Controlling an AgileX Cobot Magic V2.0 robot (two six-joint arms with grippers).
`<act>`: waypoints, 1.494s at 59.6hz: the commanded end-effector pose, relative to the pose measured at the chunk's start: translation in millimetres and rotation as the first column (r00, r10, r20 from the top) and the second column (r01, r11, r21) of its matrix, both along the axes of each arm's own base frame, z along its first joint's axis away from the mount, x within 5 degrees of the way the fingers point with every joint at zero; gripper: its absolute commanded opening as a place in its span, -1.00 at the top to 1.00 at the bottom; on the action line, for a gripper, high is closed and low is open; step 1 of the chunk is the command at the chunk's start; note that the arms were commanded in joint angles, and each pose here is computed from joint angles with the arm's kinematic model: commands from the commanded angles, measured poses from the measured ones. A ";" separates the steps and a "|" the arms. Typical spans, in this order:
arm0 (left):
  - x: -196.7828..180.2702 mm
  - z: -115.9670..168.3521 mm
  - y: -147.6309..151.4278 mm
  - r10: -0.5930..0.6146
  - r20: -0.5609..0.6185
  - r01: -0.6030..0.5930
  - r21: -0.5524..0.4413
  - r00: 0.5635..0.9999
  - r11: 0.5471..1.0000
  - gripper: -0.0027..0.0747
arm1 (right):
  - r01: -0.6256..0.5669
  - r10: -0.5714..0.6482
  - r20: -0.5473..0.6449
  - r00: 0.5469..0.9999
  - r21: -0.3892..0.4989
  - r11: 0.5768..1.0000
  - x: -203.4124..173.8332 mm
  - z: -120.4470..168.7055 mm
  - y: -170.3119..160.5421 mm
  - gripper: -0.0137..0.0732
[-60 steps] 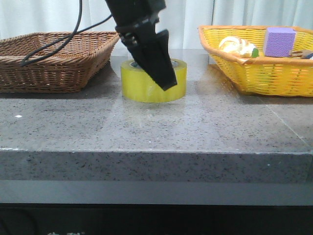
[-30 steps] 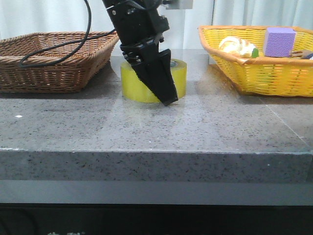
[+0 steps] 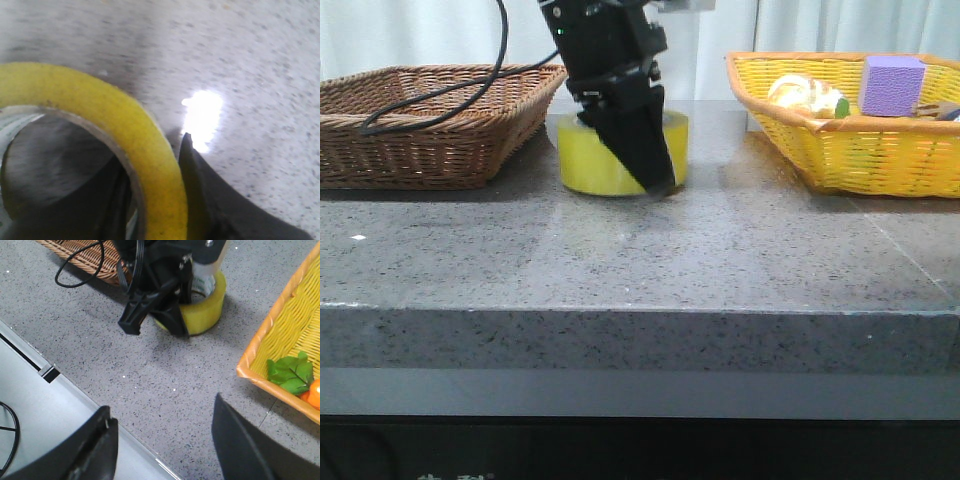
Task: Transfer tape with both arms
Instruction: 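Lift the tape roll with the left gripper over the brown basket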
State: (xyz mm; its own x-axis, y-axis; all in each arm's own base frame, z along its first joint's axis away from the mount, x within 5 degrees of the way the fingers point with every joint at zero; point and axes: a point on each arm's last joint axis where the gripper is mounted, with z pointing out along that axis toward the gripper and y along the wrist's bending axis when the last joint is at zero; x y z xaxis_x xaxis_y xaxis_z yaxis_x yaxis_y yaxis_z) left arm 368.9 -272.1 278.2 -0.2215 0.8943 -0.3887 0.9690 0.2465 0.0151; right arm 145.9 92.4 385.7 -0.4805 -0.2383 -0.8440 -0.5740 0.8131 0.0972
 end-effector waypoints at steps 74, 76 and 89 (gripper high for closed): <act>48.2 112.0 142.5 0.786 0.202 -0.773 -0.154 0.585 0.615 0.57 | 0.020 -0.025 0.077 0.997 0.057 0.998 2.1 14.2 -1.0 -0.34; 50.4 106.1 146.2 0.791 0.190 -0.782 -0.138 0.582 0.608 0.57 | 0.020 -0.025 0.077 0.997 0.057 0.998 2.1 14.2 -1.0 -0.34; 57.6 77.9 156.3 0.806 0.133 -0.804 -0.080 0.577 0.589 0.57 | 0.020 -0.025 0.077 0.997 0.057 0.998 2.1 14.2 -1.0 -0.34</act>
State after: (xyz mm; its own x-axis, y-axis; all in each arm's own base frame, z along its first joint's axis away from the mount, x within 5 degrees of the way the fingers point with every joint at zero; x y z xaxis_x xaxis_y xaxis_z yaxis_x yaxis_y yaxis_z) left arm 439.7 -119.7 322.9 -0.8259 0.3950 -0.4024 0.3748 0.9177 0.1316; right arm 145.9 92.4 385.7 -0.4805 -0.2383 -0.8440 -0.5740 0.8131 0.0972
